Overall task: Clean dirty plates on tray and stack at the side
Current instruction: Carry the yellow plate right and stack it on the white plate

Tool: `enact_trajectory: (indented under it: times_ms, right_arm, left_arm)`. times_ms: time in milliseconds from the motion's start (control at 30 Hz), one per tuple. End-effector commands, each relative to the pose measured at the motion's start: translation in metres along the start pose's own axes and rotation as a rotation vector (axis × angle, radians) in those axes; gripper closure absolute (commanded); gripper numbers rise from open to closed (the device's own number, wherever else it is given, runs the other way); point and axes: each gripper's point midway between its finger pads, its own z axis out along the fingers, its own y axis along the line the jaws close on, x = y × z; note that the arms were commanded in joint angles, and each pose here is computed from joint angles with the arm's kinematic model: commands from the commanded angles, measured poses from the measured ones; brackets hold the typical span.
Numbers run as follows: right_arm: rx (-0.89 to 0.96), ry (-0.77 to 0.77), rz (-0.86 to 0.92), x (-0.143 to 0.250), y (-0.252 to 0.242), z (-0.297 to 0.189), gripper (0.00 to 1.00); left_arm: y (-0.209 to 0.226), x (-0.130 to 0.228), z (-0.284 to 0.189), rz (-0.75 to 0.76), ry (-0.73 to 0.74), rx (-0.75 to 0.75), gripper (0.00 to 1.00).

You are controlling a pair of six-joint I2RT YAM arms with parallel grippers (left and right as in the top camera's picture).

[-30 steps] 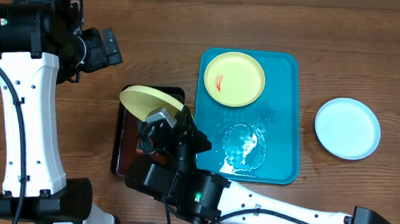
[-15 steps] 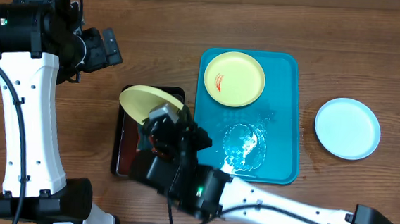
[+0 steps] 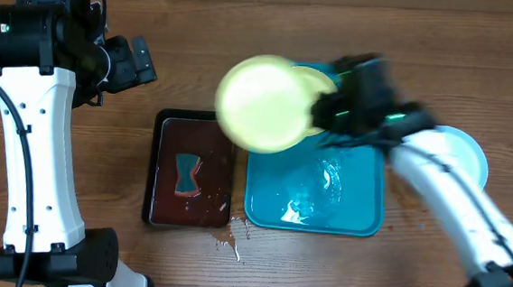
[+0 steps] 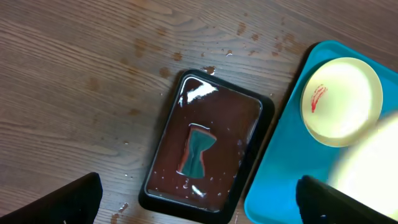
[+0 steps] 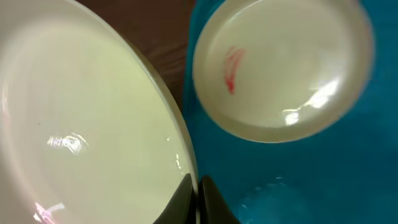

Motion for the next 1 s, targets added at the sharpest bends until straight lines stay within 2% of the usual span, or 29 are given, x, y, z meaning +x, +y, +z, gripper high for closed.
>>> enact_trajectory:
  times_ms: [0,133,267,500,600,800,833,900,967]
  right_arm:
    - [0.029,-0.132,0.235,-0.046,-0.066,-0.076,0.96]
    - [0.359,-0.154,0.5,-0.033,-0.187,-0.113,0.96]
    - [0.5,-0.11,0.704,-0.004,-0.255,-0.139,0.96]
    - [0.567,-0.041,0.839,0.038,-0.312,-0.123,0.96]
    - [0.665,-0.032,0.876,0.059,-0.335,-0.118,0.96]
    - [0.695,-0.052,0.957,0.081,-0.356,-0.112,0.96]
    - [0.698,-0.055,0.963,0.082,-0.358,-0.113,0.92]
    - [0.683,-0.062,0.977,0.082,-0.36,-0.114,0.7]
    - [0.628,-0.064,0.977,0.076,-0.355,-0.113,0.67]
  left_arm:
    - [-0.001,-0.003,-0.007,0.013,-0.023,0.014,0.0]
    - [-0.001,-0.003,-0.007,0.013,-0.023,0.014,0.0]
    - [-0.001,-0.003,-0.007,0.013,-0.023,0.014,0.0]
    - [-0.001,-0.003,-0.007,0.013,-0.023,0.014,0.0]
    - [-0.001,-0.003,-0.007,0.013,-0.023,0.014,0.0]
    - [-0.001,-0.003,-0.007,0.013,-0.023,0.014,0.0]
    - [-0.001,-0.003,-0.007,0.013,-0.023,0.014,0.0]
    - [-0.001,-0.003,-0.007,0.013,-0.023,0.014,0.0]
    - [-0.001,-0.003,-0.007,0.013,-0.023,0.014,0.0]
